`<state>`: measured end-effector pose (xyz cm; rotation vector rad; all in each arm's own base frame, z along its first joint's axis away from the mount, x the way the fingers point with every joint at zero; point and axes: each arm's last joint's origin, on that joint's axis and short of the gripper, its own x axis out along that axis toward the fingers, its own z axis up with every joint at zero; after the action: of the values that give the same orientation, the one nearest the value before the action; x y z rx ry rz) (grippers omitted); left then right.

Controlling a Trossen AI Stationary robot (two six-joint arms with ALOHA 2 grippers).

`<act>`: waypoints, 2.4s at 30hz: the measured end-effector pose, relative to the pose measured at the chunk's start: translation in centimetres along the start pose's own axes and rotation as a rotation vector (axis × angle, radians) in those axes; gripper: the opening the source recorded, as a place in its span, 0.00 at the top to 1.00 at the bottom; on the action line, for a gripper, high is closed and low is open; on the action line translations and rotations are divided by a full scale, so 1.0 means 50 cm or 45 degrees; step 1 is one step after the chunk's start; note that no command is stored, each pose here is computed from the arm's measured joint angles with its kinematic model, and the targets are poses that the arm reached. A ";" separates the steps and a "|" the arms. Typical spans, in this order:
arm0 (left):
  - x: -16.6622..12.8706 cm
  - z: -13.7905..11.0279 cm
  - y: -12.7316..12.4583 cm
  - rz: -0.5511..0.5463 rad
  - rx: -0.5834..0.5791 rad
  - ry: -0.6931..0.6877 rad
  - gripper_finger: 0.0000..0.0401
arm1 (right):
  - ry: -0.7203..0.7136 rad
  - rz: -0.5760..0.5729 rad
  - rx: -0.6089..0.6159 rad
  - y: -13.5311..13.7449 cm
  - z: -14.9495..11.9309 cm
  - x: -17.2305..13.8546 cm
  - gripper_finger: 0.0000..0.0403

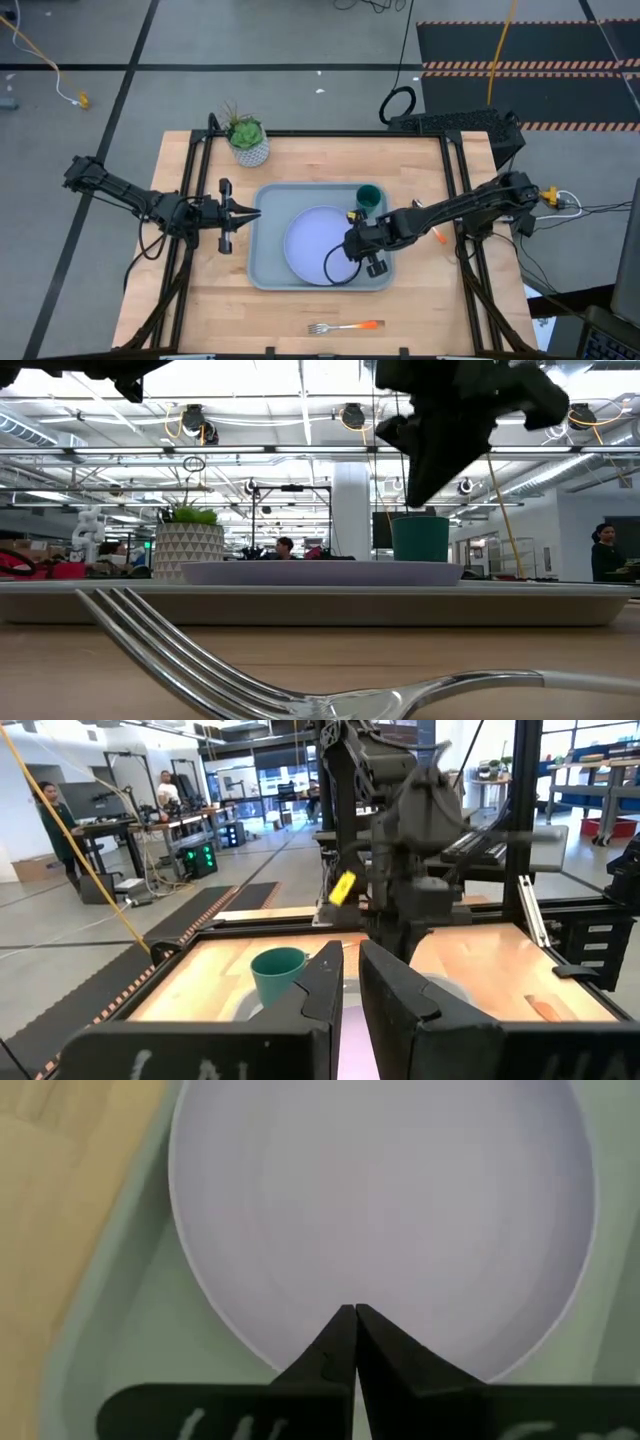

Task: Pick and place plate/cup/fork/spoon on tray
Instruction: Put the orange spoon to the left of the blue plate on the blue tray

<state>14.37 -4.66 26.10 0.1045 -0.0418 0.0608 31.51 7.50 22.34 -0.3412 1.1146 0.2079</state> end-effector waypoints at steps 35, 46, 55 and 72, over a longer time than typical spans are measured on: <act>0.000 0.001 0.000 0.001 -0.039 -0.007 0.90 | 0.744 -0.183 1.005 -0.001 -0.259 -0.055 1.00; 0.000 0.002 0.000 0.002 -0.026 -0.010 0.90 | 0.629 -0.180 1.413 -0.039 -0.395 -0.041 1.00; 0.000 0.002 0.000 0.002 -0.022 -0.010 0.90 | 0.583 -0.199 1.393 -0.048 -0.399 -0.049 0.93; 0.000 0.001 0.000 0.002 -0.013 -0.009 0.90 | 0.615 -0.221 1.451 -0.044 -0.427 -0.008 0.66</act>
<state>14.37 -4.64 26.17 0.0945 -0.0491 0.0618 14.11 -2.44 14.59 0.5621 1.4846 -0.6923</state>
